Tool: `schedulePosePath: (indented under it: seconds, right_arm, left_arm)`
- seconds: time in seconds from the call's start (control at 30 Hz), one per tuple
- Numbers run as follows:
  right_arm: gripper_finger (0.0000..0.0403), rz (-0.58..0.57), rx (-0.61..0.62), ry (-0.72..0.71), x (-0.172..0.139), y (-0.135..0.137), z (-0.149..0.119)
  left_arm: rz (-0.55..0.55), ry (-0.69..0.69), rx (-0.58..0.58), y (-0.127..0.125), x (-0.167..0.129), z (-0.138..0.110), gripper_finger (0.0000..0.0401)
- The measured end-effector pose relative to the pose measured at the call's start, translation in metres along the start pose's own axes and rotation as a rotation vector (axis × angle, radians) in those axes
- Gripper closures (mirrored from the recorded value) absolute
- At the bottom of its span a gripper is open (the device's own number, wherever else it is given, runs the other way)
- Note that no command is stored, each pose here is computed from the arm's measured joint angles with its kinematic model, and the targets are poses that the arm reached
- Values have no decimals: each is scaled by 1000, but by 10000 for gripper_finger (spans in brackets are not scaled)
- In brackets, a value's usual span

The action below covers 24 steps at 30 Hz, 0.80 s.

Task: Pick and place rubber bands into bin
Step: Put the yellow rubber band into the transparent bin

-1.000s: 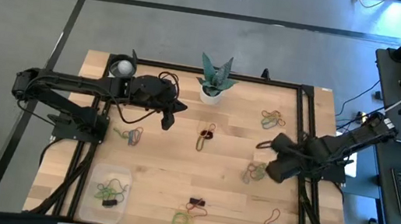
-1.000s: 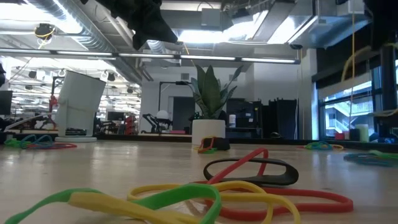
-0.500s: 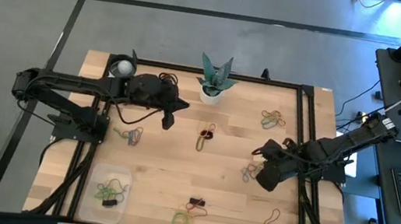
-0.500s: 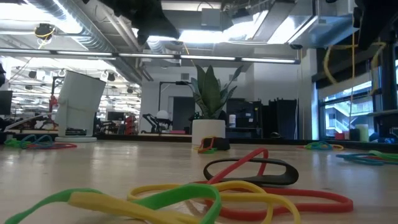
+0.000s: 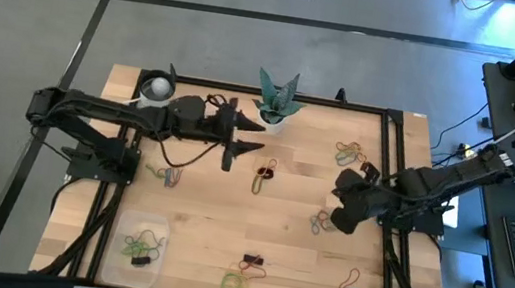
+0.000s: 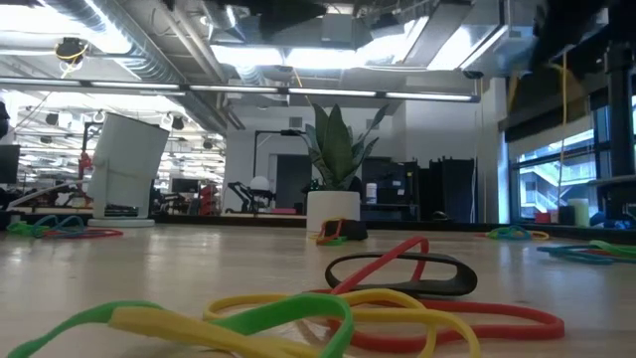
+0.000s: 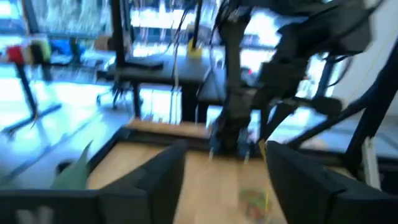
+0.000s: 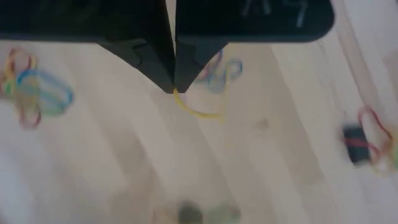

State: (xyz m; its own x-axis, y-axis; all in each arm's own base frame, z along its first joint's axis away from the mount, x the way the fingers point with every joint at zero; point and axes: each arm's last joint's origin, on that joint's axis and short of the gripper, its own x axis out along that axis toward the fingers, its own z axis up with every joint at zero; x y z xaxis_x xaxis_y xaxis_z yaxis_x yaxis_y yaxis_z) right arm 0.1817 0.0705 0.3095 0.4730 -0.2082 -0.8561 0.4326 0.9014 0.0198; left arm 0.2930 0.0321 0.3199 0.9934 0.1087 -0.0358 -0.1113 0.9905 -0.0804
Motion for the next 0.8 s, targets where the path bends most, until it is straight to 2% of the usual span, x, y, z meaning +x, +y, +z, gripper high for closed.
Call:
schedulePosePath:
  seconds: [0.17,0.27,0.37,0.5,0.63,0.8]
  right_arm:
    - [402,53,-38,-181,-14,-18,18]
    - [402,70,-71,-302,-20,-27,33]
    - [402,78,-139,-414,-22,-31,48]
    - [402,121,-229,-518,-21,-35,67]
    - [402,93,-264,-558,-19,-40,75]
    - [402,79,-292,-575,-21,-43,76]
  left_arm:
    - [-33,-162,-6,-6,23,-5,124]
    - [-35,-275,-56,-7,37,-8,112]
    - [-52,-319,-109,-10,56,-6,112]
    - [-93,-247,-115,-15,89,-4,112]
    - [-94,-139,-62,-22,120,0,113]
    - [-80,-42,-41,-23,137,10,114]
